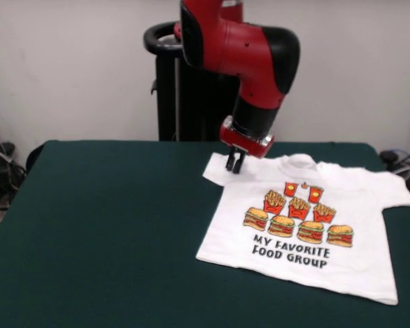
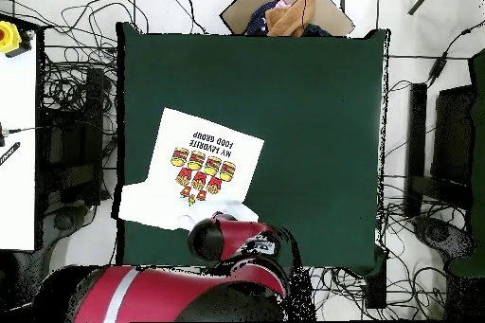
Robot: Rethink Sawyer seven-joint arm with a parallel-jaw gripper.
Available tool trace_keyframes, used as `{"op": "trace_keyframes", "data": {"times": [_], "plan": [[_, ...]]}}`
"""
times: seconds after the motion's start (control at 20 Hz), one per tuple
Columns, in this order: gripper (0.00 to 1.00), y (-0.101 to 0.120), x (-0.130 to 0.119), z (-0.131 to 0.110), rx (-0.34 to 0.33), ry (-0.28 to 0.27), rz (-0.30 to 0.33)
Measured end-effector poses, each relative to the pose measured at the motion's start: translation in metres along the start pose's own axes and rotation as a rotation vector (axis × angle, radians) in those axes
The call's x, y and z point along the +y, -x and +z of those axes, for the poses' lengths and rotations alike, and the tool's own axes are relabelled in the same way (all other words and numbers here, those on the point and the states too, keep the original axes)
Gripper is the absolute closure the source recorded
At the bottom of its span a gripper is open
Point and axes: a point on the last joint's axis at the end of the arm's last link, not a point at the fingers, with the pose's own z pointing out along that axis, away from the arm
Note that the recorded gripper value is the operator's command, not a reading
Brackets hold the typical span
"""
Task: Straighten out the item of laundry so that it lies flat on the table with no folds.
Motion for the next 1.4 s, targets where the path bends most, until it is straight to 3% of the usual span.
{"op": "trace_keyframes", "data": {"times": [0.75, 1.4], "plan": [[1.0, -0.01, 0.004, 0.0, -0.035, -0.074, 0.008], [1.0, 0.001, -0.021, 0.004, -0.022, -0.091, 0.064]]}}
